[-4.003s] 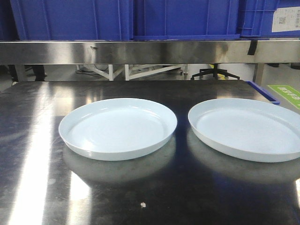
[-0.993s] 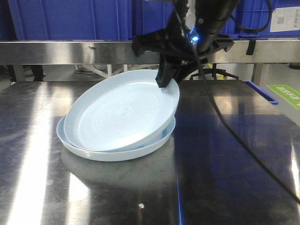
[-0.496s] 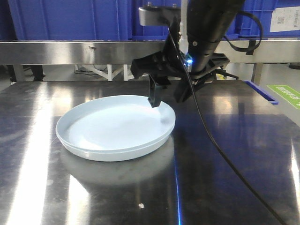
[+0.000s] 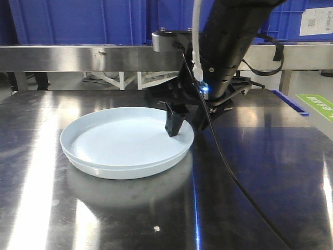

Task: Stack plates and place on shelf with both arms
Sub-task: 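Grip the rim of the stacked plates with right gripper, then lift the plate stack with right gripper and hold it beside the robot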

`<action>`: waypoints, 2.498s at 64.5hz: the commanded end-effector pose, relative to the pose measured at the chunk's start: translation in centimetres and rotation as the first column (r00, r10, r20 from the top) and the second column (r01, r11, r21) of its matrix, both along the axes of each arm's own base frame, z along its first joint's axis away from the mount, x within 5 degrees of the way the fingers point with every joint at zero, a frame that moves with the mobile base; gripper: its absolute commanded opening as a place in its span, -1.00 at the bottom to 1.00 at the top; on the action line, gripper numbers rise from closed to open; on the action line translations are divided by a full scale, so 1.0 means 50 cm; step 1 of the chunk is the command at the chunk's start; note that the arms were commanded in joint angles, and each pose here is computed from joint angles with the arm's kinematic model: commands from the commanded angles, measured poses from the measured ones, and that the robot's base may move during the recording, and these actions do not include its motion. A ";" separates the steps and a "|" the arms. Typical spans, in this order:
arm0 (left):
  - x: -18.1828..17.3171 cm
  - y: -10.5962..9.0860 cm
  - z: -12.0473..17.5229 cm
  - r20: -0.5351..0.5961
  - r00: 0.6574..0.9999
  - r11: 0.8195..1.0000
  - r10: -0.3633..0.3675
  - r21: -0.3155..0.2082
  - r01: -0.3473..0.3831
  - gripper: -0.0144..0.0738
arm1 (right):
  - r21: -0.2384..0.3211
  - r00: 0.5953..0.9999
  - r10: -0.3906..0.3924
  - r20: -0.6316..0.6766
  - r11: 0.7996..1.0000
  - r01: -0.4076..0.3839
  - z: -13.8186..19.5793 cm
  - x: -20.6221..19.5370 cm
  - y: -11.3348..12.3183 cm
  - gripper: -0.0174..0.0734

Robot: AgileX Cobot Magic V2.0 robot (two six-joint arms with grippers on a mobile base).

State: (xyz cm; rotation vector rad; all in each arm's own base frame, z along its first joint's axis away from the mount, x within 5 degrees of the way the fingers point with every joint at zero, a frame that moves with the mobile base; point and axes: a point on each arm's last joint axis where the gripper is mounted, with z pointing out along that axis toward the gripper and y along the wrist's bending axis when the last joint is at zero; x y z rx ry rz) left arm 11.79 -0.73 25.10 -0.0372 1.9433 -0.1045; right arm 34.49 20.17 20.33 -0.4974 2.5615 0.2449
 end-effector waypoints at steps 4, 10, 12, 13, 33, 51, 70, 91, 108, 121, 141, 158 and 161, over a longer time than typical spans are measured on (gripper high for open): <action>0.007 -0.001 0.032 0.105 0.994 1.000 0.001 -0.023 0.001 -0.47 | 0.058 0.994 0.002 0.108 0.998 -0.009 0.059 0.008 0.005 0.23; 0.007 -0.001 0.032 0.105 0.994 1.000 0.001 -0.023 0.001 -0.47 | 0.062 0.993 0.002 0.114 0.998 -0.009 0.060 0.009 0.006 -0.09; 0.007 -0.001 0.032 0.105 0.994 1.000 0.001 -0.023 0.001 -0.47 | 0.066 0.993 0.002 0.121 0.998 -0.010 0.062 0.009 0.006 -0.29; 0.007 -0.001 0.032 0.105 0.994 1.000 0.001 -0.023 0.001 -0.47 | 0.066 0.993 0.002 0.121 0.998 -0.010 0.062 0.009 0.006 -0.33; 0.007 -0.001 0.032 0.105 0.994 1.000 0.001 -0.023 0.001 -0.47 | 0.114 0.931 0.001 0.365 0.992 -0.046 0.196 -0.009 -0.028 -0.51; 0.007 -0.001 0.032 0.105 0.994 1.000 0.001 -0.023 0.001 -0.47 | 0.208 0.826 -0.132 0.548 0.978 0.018 0.324 -0.088 -0.153 -0.51; 0.007 -0.001 0.032 0.105 0.994 1.000 0.001 -0.023 0.001 -0.47 | 0.259 0.715 -0.298 0.632 0.951 0.168 0.322 -0.240 -0.311 -0.51; 0.007 -0.001 0.032 0.105 0.994 1.000 0.001 -0.023 0.001 -0.47 | 0.287 0.614 -0.402 0.679 0.916 0.282 0.247 -0.405 -0.388 -0.51; 0.007 -0.001 0.032 0.105 0.994 1.000 0.001 -0.023 0.001 -0.47 | 0.308 0.565 -0.417 0.712 0.908 0.282 0.212 -0.466 -0.396 -0.51; 0.007 -0.001 0.032 0.105 0.994 1.000 0.001 -0.023 0.001 -0.47 | 0.310 0.561 -0.418 0.715 0.908 0.281 0.214 -0.470 -0.396 -0.51; 0.007 -0.001 0.032 0.105 0.994 1.000 0.001 -0.023 0.001 -0.47 | 0.309 0.564 -0.418 0.713 0.908 0.282 0.213 -0.471 -0.396 -0.51; 0.007 -0.001 0.032 0.105 0.994 1.000 0.001 -0.023 0.001 -0.47 | 0.309 0.564 -0.418 0.713 0.908 0.282 0.213 -0.471 -0.396 -0.51; 0.007 -0.001 0.032 0.105 0.994 1.000 0.001 -0.023 0.001 -0.47 | 0.309 0.564 -0.418 0.713 0.908 0.282 0.213 -0.471 -0.396 -0.51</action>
